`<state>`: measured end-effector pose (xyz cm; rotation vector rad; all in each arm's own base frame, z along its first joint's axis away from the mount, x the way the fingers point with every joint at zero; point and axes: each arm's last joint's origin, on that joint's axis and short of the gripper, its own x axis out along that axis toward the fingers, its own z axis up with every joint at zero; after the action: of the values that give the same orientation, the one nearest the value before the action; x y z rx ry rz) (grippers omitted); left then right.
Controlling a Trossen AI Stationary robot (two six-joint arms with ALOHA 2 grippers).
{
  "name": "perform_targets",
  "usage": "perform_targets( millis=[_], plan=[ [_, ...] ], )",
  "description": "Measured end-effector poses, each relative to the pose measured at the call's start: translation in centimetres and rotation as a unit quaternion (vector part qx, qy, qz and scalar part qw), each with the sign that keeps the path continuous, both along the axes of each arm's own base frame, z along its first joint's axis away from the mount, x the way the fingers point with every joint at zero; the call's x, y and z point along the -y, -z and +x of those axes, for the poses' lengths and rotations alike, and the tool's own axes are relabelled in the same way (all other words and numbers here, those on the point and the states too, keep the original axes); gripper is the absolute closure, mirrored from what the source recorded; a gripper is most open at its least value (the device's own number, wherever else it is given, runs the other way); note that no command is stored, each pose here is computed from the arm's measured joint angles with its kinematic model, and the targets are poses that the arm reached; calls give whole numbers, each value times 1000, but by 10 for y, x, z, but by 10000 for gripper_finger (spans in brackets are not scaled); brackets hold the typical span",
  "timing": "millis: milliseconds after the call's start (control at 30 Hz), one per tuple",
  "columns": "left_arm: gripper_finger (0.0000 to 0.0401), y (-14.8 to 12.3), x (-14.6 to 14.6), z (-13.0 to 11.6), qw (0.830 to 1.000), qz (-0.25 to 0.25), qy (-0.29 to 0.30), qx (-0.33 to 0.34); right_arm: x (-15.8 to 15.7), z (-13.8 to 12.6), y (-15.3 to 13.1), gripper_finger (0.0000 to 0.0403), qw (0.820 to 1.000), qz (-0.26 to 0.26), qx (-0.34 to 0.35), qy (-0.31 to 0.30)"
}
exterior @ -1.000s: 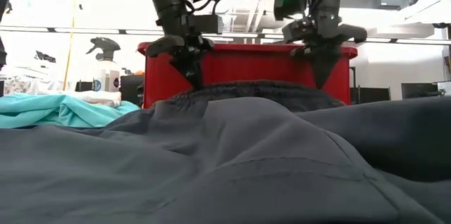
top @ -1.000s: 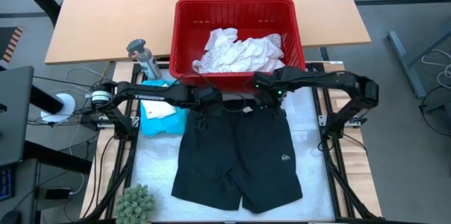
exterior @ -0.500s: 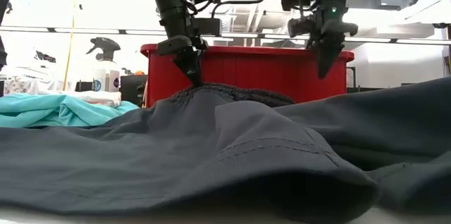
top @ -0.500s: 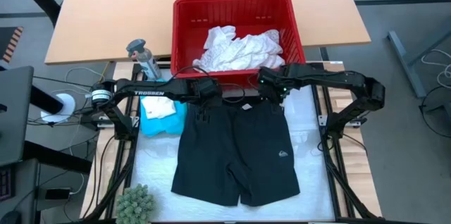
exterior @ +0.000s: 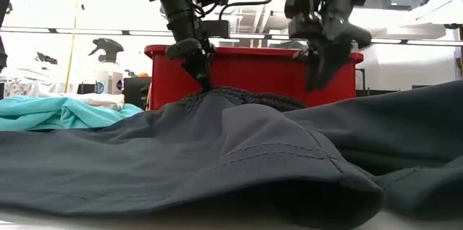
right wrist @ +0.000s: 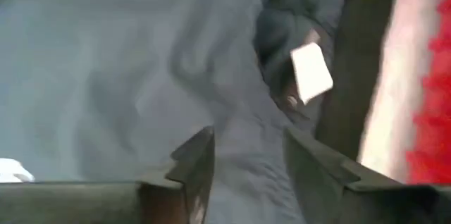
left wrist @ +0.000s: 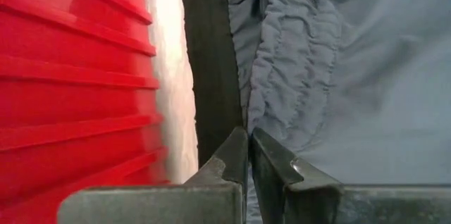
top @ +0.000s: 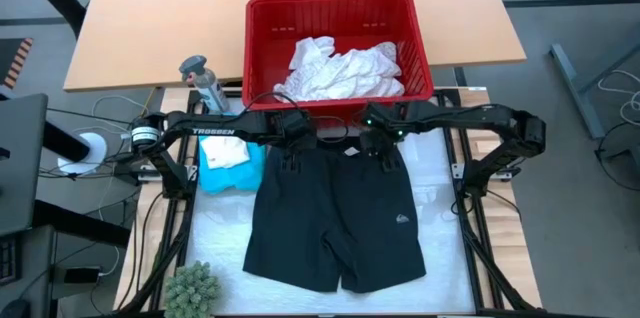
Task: Fold laundry
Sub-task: Fold the black shorts
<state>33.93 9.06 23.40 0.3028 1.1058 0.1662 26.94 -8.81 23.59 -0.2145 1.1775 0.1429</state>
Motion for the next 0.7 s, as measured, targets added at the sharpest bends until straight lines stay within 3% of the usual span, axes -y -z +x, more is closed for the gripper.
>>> perform_targets(
  millis=[100, 467, 567, 700],
  plan=[
    [401, 0, 0, 0, 1000, -2, -1, 3, 5, -1, 8, 189, 1000, -23, 5, 5],
    [401, -1, 0, 2, 1000, -7, -4, 16, 20, 12, 53, 203, 998, 2, -67, -5],
    [401, -1, 0, 2, 1000, -8, -4, 15, 18, 13, 62, 231, 995, 9, -98, 8],
    [401, -1, 0, 2, 1000, -11, -5, 15, 14, 9, 56, 304, 995, 11, -103, 9]
  ],
)
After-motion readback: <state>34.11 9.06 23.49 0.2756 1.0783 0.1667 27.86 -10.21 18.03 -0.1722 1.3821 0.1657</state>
